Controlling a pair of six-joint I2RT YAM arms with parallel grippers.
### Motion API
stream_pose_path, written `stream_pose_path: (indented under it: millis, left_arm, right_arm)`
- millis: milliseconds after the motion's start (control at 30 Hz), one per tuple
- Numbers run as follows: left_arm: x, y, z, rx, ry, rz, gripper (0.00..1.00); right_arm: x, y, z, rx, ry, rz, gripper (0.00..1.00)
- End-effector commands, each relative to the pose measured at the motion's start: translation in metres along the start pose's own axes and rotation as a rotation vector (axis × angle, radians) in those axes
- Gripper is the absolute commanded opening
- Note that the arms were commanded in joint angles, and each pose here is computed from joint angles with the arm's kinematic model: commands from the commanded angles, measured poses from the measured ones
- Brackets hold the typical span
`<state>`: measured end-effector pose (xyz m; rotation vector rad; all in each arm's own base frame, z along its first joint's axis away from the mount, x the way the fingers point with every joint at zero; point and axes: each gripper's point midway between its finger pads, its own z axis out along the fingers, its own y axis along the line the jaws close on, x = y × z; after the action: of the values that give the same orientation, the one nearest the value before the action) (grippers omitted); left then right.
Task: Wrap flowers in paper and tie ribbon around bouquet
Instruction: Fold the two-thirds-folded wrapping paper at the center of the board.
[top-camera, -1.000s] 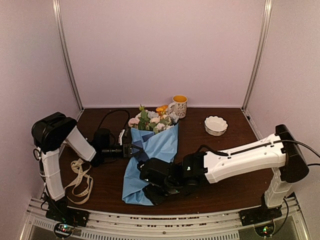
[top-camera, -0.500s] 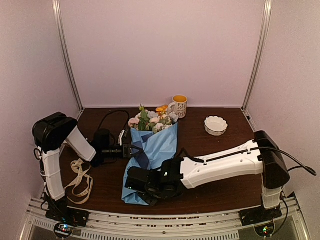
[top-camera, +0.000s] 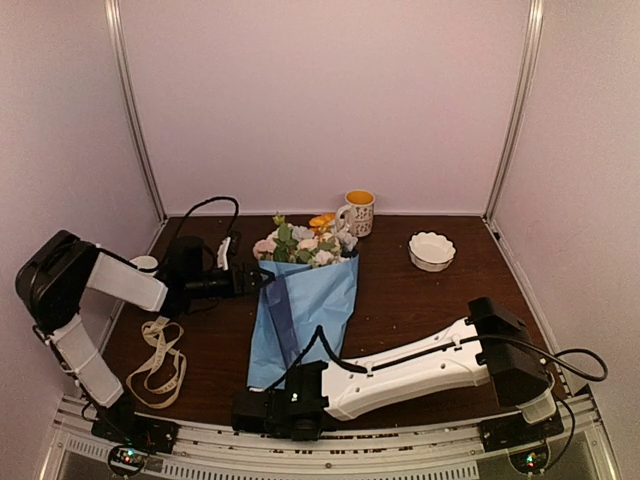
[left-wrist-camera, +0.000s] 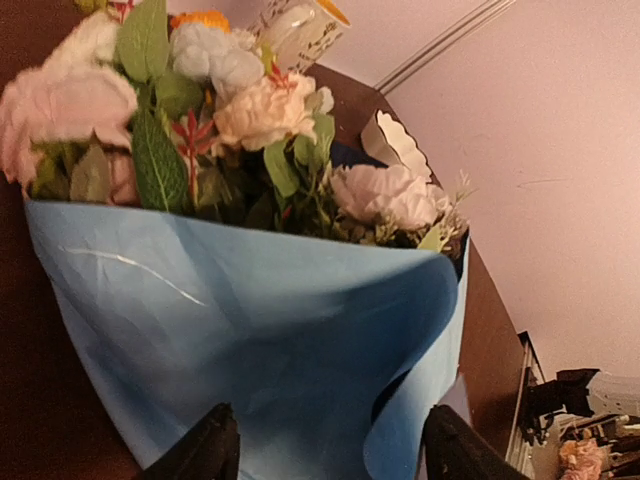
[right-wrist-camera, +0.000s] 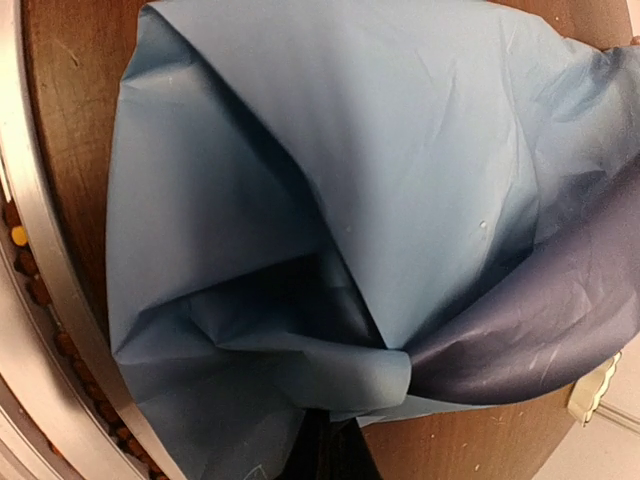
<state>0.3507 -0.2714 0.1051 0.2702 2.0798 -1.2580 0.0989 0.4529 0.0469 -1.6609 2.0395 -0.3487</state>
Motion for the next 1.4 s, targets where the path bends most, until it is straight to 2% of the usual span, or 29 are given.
stream_pose_path:
  millis: [0, 100, 200, 333, 467, 733, 867, 1167, 1267, 1300, 1367]
  left_arm:
    - [-0.021, -0.002, -0.034, -0.207, -0.013, 0.082, 0.7]
    - [-0.02, -0.018, -0.046, -0.25, 0.033, 0.16, 0.72]
    - [-0.005, -0.04, -0.045, -0.222, 0.106, 0.224, 0.72]
    - [0.009, -0.073, -0.041, -0.165, 0.165, 0.273, 0.8]
    - [-0.005, -0.106, -0.046, -0.104, 0.127, 0.328, 0.89]
    - [-0.007, -0.154, -0.052, -0.014, 0.113, 0.428, 0.93]
    - [0.001, -0.16, -0.042, -0.057, 0.163, 0.457, 0.97]
    - [-0.004, -0.144, -0.019, -0.29, 0.196, 0.524, 0.97]
    - [-0.005, -0.142, -0.016, -0.348, 0.192, 0.542, 0.89]
    - [-0.004, -0.142, -0.016, -0.359, 0.195, 0.552, 0.82]
    - [-0.003, -0.144, -0.017, -0.367, 0.199, 0.561, 0.63]
  right_arm:
    - [0.001, -0.008, -0.006, 0.045, 0.02, -0.13, 0.0]
    - [-0.003, -0.005, -0.005, 0.041, 0.016, -0.157, 0.0]
    - [-0.005, -0.005, -0.005, 0.054, 0.024, -0.173, 0.0]
    - [-0.002, -0.003, -0.004, 0.055, 0.034, -0.185, 0.0]
    - [-0.004, 0.002, -0.004, 0.047, 0.027, -0.197, 0.0]
    - [-0.005, 0.002, -0.003, 0.054, 0.03, -0.2, 0.0]
    - [-0.003, 0.002, -0.002, 0.059, 0.037, -0.206, 0.0]
    - [-0.002, 0.003, -0.001, 0.057, 0.039, -0.201, 0.0]
    - [-0.003, 0.003, -0.002, 0.058, 0.037, -0.199, 0.0]
    - [-0.002, 0.003, -0.001, 0.059, 0.037, -0.199, 0.0]
    - [-0.002, 0.003, -0.001, 0.059, 0.039, -0.2, 0.0]
